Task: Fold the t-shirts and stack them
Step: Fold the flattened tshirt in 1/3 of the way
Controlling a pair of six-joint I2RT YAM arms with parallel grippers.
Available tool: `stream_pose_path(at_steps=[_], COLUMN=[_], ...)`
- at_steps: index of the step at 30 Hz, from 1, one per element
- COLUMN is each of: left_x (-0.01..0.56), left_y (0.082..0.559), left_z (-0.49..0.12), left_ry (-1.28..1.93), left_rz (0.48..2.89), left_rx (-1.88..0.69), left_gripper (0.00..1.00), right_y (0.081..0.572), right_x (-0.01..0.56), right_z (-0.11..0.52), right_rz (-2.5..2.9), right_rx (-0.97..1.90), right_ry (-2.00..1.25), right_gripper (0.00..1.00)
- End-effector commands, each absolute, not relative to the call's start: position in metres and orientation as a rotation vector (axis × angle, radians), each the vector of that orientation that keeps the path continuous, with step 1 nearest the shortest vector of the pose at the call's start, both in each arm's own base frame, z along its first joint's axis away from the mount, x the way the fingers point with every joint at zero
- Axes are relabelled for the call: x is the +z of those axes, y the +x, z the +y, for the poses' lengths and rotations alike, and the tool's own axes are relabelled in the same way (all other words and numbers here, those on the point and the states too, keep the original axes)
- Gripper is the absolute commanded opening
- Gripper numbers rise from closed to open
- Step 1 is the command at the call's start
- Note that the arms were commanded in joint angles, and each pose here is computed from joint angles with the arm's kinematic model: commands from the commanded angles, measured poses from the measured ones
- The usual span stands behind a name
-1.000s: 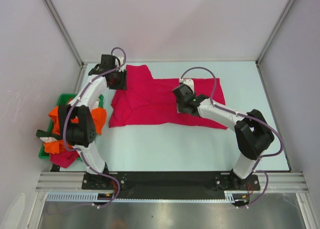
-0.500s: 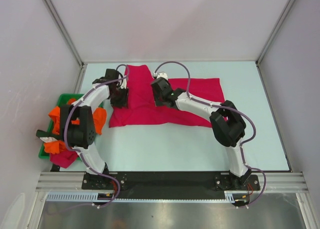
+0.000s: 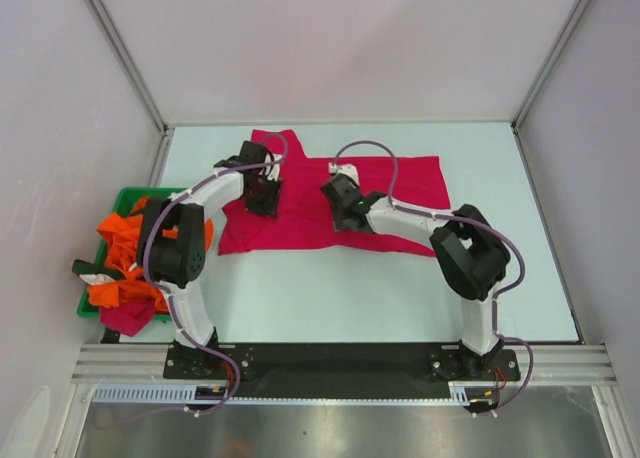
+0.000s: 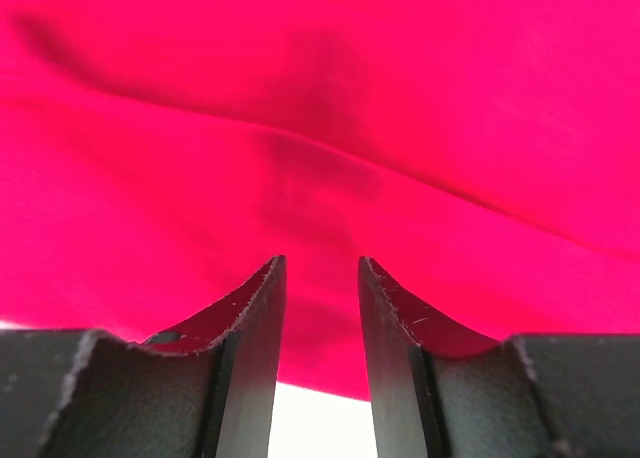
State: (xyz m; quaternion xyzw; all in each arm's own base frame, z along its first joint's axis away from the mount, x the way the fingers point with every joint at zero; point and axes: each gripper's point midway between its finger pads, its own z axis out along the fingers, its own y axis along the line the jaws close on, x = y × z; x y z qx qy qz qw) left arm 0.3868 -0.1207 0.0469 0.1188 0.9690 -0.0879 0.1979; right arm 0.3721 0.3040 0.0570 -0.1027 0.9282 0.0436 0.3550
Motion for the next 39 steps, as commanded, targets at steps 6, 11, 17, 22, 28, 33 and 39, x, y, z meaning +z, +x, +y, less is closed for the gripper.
stream_pose_path(at_steps=[6, 11, 17, 22, 28, 33, 39], left_x=[0.053, 0.058, 0.037, 0.023, 0.02, 0.027, 0.037], left_y=[0.418, 0.417, 0.417, 0.415, 0.418, 0.417, 0.414], left_z=[-0.115, -0.109, -0.111, -0.112, -0.112, -0.112, -0.112], left_ry=[0.261, 0.248, 0.262, 0.274, 0.269, 0.266, 0.264], left_rz=[2.646, 2.628, 2.691, 2.727, 2.74, 2.726, 2.707], left_rx=[-0.109, -0.076, -0.073, -0.077, -0.073, -0.079, -0.083], left_gripper=[0.43, 0.44, 0.44, 0.44, 0.34, 0.09, 0.0], right_y=[0.388, 0.394, 0.395, 0.393, 0.392, 0.389, 0.386], right_x=[0.079, 0.086, 0.069, 0.052, 0.044, 0.038, 0.027], right_z=[0.224, 0.207, 0.191, 0.185, 0.186, 0.186, 0.184], right_rz=[2.345, 2.32, 2.354, 2.391, 2.409, 2.427, 2.444], right_rx=[0.048, 0.037, 0.005, -0.018, -0.008, -0.017, -0.032], right_ry=[0.023, 0.057, 0.085, 0.093, 0.105, 0.097, 0.104], right_gripper=[0.41, 0.41, 0.42, 0.42, 0.42, 0.42, 0.38])
